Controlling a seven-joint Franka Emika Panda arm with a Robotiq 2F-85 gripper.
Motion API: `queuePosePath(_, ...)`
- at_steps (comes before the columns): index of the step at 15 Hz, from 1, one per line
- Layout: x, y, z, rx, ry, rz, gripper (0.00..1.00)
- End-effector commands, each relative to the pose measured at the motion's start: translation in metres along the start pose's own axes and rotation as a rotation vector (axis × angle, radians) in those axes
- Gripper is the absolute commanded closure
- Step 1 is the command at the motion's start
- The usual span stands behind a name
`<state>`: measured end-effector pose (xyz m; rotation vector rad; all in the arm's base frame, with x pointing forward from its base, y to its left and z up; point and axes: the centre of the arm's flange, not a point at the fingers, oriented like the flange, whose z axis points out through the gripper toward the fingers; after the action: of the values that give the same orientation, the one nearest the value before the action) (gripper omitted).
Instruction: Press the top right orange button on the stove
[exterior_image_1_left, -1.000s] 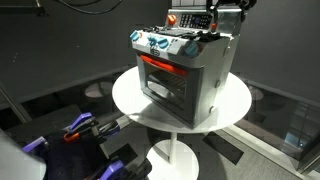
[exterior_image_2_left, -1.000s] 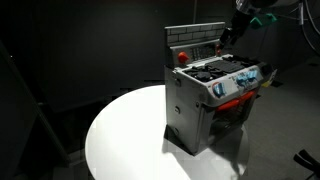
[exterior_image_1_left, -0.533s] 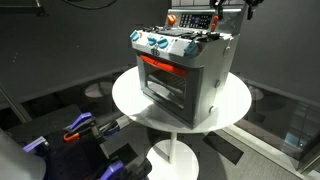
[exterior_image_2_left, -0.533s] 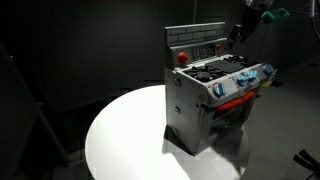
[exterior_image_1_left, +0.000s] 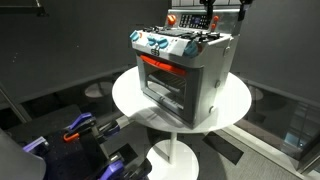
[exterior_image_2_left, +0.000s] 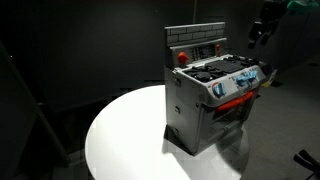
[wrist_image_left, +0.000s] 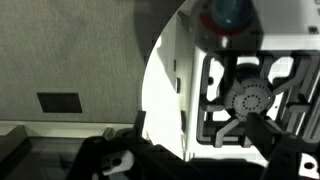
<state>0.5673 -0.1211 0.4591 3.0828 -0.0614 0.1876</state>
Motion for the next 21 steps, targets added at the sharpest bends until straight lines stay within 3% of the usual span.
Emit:
queuePosePath(1, -0.04, 0.002, -0.017, 0.02, -0.105, 0.018, 0.0)
queuePosePath(7, -0.091, -0.005, -0.038, 0.012, -0.185, 0.003, 0.0)
queuePosePath(15, -0.146, -0.016, -0.066, -0.003, -0.146, -0.017, 0.0)
queuePosePath(21, -0.167, -0.031, -0.08, 0.012, -0.12, -0.034, 0.0)
